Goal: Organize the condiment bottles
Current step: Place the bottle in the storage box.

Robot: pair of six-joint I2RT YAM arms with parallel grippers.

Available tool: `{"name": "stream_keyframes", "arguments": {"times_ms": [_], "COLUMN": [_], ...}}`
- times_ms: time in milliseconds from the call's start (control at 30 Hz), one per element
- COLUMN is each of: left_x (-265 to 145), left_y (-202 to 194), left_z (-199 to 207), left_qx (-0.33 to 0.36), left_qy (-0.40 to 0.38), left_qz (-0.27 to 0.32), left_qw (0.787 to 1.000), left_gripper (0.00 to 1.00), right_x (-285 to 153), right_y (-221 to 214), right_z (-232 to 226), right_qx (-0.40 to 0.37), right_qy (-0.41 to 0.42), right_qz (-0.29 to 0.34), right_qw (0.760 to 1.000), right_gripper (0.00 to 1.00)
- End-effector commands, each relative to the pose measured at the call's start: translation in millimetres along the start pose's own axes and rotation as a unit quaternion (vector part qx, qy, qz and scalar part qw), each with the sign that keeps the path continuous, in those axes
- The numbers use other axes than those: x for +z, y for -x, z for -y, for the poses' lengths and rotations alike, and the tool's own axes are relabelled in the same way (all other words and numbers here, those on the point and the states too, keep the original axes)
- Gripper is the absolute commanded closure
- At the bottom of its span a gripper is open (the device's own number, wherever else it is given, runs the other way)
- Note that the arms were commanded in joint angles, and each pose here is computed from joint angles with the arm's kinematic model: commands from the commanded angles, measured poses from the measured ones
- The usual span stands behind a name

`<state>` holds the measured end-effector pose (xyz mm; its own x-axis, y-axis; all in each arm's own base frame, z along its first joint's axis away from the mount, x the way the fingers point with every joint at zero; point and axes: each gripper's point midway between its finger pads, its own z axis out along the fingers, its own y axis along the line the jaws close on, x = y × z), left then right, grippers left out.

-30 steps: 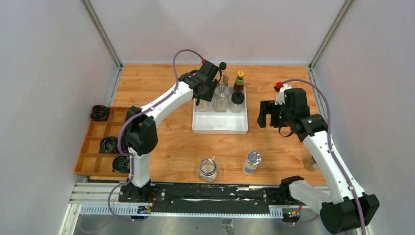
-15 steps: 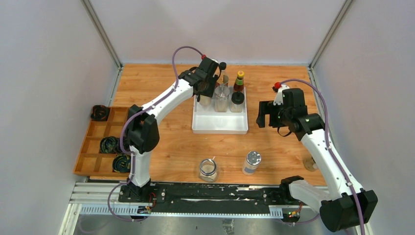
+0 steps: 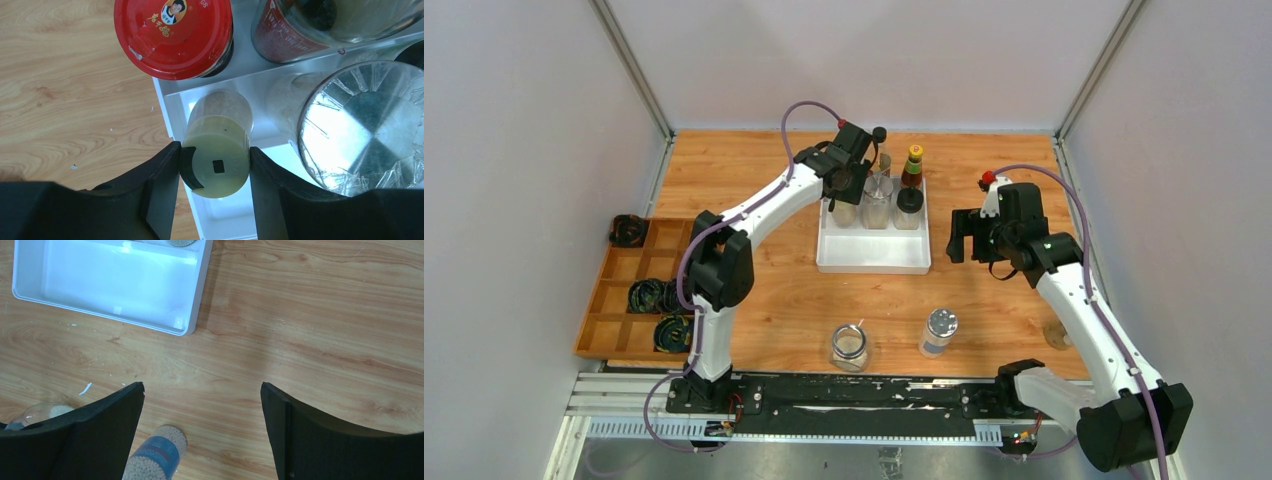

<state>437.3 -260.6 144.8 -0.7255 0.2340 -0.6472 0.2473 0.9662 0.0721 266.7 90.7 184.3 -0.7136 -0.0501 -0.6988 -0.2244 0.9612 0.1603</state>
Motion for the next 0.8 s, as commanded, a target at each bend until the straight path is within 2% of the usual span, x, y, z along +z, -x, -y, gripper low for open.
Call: {"name": "stream_keyframes", "arguments": {"times_ms": [0,400,767], "left_x": [6,17,24], "left_y": [-8,-25,-31], "left_z": [-2,-4,-6], "left_qx": [-0.007,-0.006,-0.006], "left_qy": [0.003,0.016,0.024], "left_qz": [-0.010,-0.033,-0.042], "left_qw": [1.000,0.999,0.999], "left_gripper": [0.64,0.63,0.49], "right_x": [3,5,7], "right_y": [-4,-6,-6], "right_z": [2,1,1], "right_qx": [0.000,0.001,0.000], "right_qy": [0.002,0.006,0.008], "right_qz": [-0.003,-0.004,-0.006], "right_qw": [1.000,1.000,1.000], "right_gripper": [0.08,0.08,0.08]}}
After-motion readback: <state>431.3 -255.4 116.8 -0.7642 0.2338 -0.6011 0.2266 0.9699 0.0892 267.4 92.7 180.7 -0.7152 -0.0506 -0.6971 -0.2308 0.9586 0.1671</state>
